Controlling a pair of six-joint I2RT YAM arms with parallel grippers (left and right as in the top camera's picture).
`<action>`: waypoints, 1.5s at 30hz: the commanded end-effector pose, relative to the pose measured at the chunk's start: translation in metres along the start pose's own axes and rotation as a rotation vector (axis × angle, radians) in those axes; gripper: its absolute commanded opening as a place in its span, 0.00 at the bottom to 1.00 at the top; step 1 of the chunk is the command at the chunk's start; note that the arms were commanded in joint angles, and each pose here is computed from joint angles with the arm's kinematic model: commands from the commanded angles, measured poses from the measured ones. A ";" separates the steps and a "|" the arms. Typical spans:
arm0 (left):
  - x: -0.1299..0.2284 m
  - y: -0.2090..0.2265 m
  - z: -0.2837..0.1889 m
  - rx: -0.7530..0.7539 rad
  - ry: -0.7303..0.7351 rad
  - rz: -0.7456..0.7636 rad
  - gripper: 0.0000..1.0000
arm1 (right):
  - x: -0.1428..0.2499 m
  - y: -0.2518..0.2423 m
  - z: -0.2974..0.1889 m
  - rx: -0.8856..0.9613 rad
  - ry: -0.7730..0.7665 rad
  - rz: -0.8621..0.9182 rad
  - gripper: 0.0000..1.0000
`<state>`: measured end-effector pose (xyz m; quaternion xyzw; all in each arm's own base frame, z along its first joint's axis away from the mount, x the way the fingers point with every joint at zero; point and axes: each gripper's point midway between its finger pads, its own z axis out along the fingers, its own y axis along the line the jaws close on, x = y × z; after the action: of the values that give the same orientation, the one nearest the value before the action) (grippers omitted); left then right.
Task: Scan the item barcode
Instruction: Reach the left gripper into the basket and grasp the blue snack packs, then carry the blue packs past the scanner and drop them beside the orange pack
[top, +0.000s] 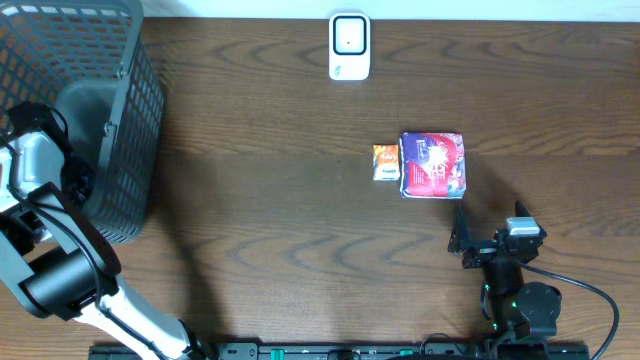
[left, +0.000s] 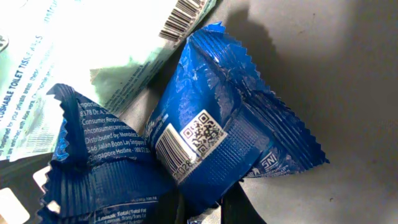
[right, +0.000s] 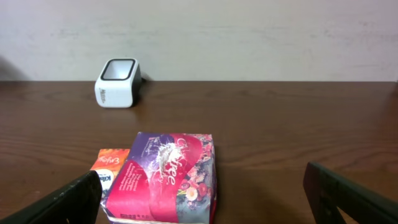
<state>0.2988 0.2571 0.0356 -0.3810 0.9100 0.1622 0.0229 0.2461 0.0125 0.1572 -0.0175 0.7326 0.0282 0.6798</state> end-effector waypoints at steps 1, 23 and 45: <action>0.020 -0.037 0.011 0.182 0.097 0.016 0.08 | 0.000 -0.003 0.000 0.014 -0.001 -0.007 0.99; -0.039 -0.007 -0.327 0.791 -0.770 -0.202 0.07 | 0.000 -0.003 0.000 0.014 -0.001 -0.007 0.99; 0.186 -0.257 -0.426 1.357 -0.365 0.497 0.07 | 0.000 -0.003 0.000 0.014 -0.001 -0.007 0.99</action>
<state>0.3786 -0.1414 0.3526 -0.0544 0.8411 -0.3575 0.4022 0.2461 0.0125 0.1572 -0.0175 0.7326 0.0282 0.6798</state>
